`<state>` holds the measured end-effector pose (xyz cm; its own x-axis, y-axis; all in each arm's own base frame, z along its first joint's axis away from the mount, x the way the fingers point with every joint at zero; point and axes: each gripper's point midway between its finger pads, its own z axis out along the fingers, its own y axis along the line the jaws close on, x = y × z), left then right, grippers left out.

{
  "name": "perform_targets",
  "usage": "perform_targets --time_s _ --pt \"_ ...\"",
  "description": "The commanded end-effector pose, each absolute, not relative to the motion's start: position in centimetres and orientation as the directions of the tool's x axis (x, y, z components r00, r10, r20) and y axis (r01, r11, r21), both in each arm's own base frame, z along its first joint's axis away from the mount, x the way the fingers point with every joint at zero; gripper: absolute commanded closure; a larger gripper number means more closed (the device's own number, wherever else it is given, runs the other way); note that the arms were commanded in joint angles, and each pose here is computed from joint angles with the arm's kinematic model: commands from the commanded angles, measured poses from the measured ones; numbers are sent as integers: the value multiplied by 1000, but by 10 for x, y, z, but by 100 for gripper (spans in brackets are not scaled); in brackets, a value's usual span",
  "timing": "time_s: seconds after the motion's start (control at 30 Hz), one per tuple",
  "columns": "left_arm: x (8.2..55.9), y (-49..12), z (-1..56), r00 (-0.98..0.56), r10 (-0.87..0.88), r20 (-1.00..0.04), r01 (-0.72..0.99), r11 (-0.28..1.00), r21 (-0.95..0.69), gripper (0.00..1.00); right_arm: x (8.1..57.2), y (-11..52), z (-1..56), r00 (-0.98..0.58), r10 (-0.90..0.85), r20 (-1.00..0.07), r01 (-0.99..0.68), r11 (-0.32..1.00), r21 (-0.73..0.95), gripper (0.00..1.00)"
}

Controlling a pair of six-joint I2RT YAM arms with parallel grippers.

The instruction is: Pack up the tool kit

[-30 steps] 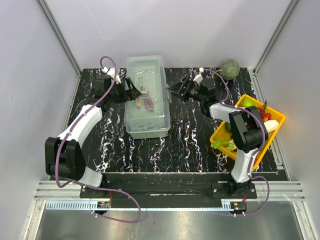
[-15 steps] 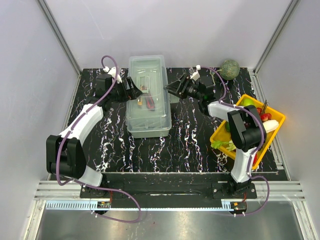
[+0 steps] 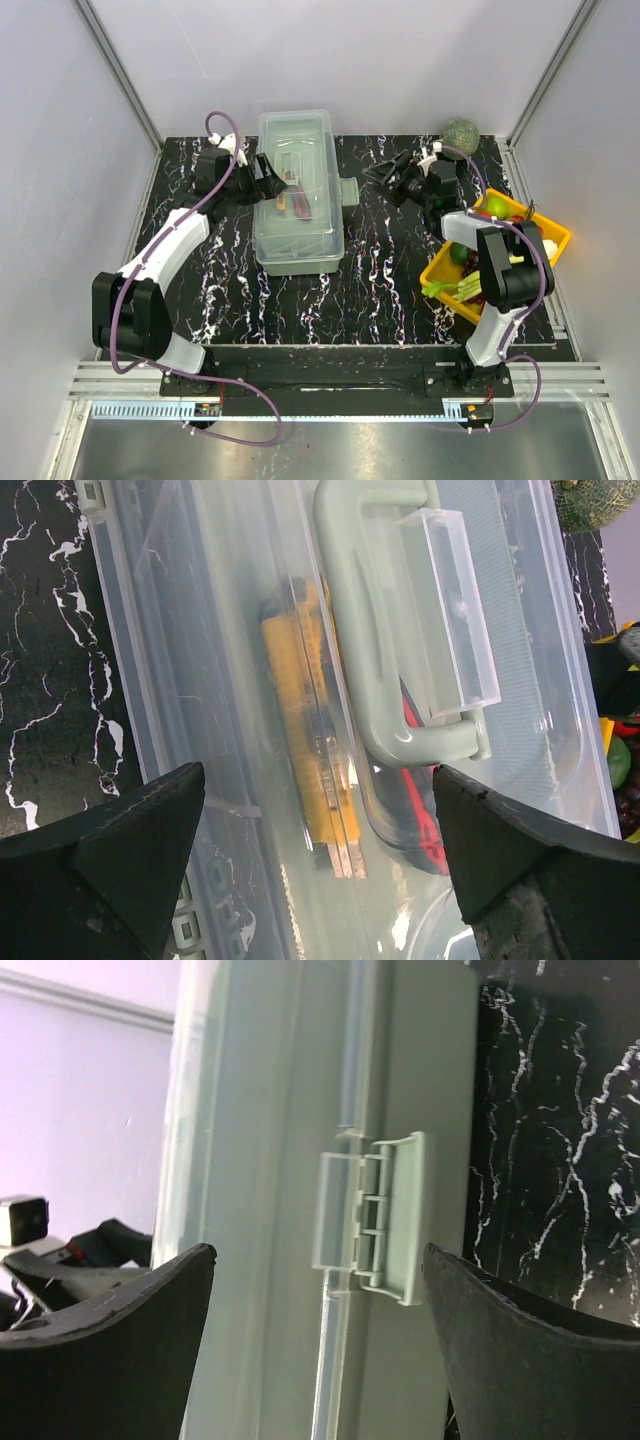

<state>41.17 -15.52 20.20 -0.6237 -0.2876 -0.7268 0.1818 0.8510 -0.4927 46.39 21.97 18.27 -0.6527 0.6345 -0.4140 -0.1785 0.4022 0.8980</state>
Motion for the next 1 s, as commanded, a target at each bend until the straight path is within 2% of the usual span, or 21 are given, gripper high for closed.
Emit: perform_targets --time_s 0.0,0.07,0.2,0.33,0.43,0.6,0.97 --pt "406 -154 215 -617 -293 -731 153 866 -476 1 473 214 166 -649 695 -311 -114 315 942 12" --pt "412 -149 225 -581 -328 -745 141 861 -489 1 477 208 158 -642 722 -257 -106 249 963 15" --pt "422 -145 244 -514 -387 -766 155 836 -526 1 480 216 144 -688 701 -187 -125 140 982 13" --pt "432 -145 250 -488 -412 -770 184 813 -552 1 474 225 160 -728 660 -187 -260 -13 966 7" --pt "435 -147 255 -479 -422 -770 215 794 -569 1 475 230 166 -764 625 -163 -288 -105 952 5" --pt "444 -162 255 -497 -403 -768 296 754 -587 1 472 240 182 -780 584 -227 -350 -105 931 2" --pt "456 -161 204 -613 -390 -687 180 777 -603 1 471 268 189 -822 505 -264 -359 -99 928 1"
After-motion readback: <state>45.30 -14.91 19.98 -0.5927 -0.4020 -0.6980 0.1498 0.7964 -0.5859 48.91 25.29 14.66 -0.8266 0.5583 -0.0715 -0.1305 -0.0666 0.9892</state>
